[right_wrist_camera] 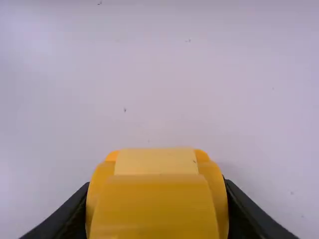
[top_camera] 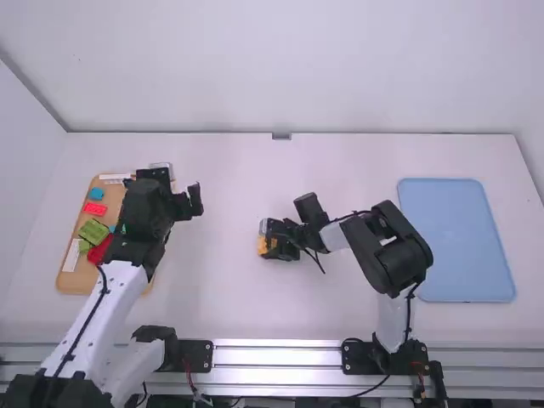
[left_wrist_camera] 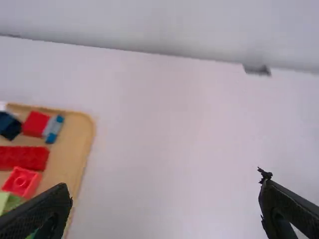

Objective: Assemble lego blocks to make yellow taxi

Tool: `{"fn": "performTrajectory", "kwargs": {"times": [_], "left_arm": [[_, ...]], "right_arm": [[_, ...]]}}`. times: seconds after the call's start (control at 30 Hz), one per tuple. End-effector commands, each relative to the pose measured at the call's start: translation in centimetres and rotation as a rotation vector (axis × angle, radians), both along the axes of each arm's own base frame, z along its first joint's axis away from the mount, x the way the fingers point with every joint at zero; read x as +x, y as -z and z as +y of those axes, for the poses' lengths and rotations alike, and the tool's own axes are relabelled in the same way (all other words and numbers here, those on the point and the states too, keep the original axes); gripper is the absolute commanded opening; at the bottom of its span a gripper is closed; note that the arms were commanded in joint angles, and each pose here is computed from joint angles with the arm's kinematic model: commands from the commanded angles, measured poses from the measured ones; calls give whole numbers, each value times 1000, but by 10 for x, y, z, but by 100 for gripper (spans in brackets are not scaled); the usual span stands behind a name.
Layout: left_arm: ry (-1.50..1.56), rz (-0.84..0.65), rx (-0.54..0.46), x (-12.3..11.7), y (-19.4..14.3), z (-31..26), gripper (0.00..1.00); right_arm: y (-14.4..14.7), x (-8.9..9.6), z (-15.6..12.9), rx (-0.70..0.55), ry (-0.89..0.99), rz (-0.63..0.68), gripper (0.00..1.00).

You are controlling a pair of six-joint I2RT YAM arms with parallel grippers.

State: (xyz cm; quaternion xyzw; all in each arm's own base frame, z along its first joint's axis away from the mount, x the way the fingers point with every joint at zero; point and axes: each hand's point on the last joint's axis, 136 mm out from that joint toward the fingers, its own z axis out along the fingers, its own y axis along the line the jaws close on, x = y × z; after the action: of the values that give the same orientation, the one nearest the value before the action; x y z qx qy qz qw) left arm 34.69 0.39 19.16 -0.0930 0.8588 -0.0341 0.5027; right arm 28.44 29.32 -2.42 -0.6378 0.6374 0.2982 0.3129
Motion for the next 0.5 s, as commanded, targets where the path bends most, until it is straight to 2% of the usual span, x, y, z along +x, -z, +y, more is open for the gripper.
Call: {"fn": "performTrajectory", "kwargs": {"times": [0.0,0.07,0.1,0.13,0.2,0.23,0.27,0.33,0.37,0.4,0.47], "left_arm": [[-203,-74,-66,-7,-20,25,99],[-203,-103,-55,-10,-29,26,99],[-203,-119,-59,-11,-34,26,99],[-203,-123,-60,-12,-36,26,99],[-202,-151,-66,-13,-44,26,99],[-201,-165,-68,-13,-47,26,99],[-201,-167,-68,-14,-48,26,99],[-201,-177,-69,-13,-50,26,99],[-200,-182,-70,-12,-51,26,99],[-200,-183,-70,-12,-52,26,100],[-200,-190,-71,-10,-52,26,99]], "right_arm": [[7,19,-12,-87,68,-17,37],[3,31,-26,-175,120,-4,35],[0,36,-35,-232,141,-4,29],[-1,37,-39,-253,146,-5,27],[-9,48,-67,-401,157,-20,18],[-13,54,-85,-479,173,-19,17],[-14,55,-91,-500,179,-18,17],[-24,66,-121,-608,235,-5,18],[-31,76,-146,-674,315,16,18],[-33,79,-152,-687,342,20,19],[-41,95,-186,-742,490,50,20]]}}
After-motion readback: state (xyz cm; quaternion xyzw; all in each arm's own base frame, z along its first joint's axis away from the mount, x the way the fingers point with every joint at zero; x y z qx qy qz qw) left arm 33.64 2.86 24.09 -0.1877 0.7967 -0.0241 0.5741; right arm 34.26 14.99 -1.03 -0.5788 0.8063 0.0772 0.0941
